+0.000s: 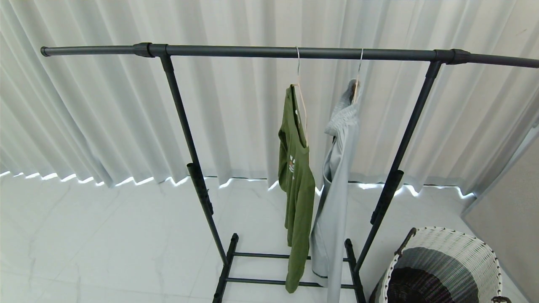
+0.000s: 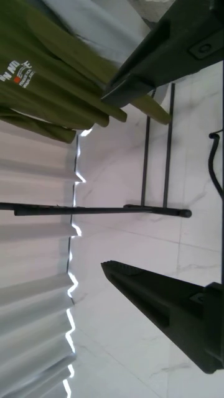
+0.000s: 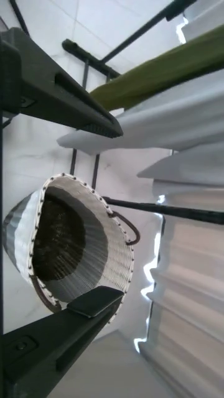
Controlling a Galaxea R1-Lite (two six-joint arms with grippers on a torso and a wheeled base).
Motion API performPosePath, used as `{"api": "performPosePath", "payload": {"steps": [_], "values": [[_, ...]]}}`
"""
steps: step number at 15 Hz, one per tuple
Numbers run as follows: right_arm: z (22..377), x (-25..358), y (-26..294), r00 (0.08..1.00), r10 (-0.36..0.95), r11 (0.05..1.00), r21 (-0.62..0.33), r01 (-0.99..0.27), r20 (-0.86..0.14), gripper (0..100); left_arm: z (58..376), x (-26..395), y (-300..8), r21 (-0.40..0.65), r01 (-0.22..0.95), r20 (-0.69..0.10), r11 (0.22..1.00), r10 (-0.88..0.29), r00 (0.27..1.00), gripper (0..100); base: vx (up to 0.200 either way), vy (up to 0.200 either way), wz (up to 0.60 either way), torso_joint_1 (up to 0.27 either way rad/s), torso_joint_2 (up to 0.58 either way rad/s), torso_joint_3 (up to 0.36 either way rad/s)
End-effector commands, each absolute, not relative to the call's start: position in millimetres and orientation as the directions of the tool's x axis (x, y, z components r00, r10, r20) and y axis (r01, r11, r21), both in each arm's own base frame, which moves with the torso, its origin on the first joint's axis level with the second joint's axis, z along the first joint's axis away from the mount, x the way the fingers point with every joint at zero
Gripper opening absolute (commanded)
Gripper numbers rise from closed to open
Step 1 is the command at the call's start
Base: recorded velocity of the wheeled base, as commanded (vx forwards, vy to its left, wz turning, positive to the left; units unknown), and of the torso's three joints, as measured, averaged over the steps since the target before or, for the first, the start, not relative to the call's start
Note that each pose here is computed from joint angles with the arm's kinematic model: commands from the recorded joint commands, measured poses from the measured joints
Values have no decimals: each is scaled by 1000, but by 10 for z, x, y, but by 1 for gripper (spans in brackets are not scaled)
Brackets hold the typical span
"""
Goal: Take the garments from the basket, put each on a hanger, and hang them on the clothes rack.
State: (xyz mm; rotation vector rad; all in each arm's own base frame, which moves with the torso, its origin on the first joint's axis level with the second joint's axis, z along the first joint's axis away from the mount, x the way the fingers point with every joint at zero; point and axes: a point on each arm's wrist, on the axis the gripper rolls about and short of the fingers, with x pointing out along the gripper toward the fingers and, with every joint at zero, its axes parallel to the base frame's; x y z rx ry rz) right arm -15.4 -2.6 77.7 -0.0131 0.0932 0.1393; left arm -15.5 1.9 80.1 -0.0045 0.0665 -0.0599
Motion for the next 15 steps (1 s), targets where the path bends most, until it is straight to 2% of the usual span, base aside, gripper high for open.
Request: {"api": "performPosePath", "payload": {"steps": [1,5,7,8,9,11,13,15], "values": [[772,-151,-25,987,126,992,-1,-127,-100,100,798,-152,18,-6,59,-70,998,-60,996,100,0,0,0,0,0,0],[772,-150,-31,992,71,997,-34,-75,-101,100,798,-152,18,-6,59,-70,998,-60,996,100,0,0,0,0,0,0],[777,-131,-16,992,-23,999,-32,19,-125,100,798,-152,18,-6,59,-70,998,-60,996,100,0,0,0,0,0,0],[770,-169,-10,995,-60,998,-33,57,-78,100,798,-152,18,-6,59,-70,998,-60,996,100,0,0,0,0,0,0],[757,-222,-13,999,-44,999,-23,44,-8,100,798,-152,18,-6,59,-70,998,-60,996,100,0,0,0,0,0,0],[755,-228,-13,999,-51,998,21,51,0,100,798,-152,18,-6,59,-70,998,-60,996,100,0,0,0,0,0,0],[755,-228,-13,999,-51,999,-5,51,0,100,798,-152,18,-6,59,-70,998,-60,996,100,0,0,0,0,0,0],[755,-228,-13,999,-51,999,8,51,0,100,798,-152,18,-6,59,-70,998,-60,996,100,0,0,0,0,0,0]]}}
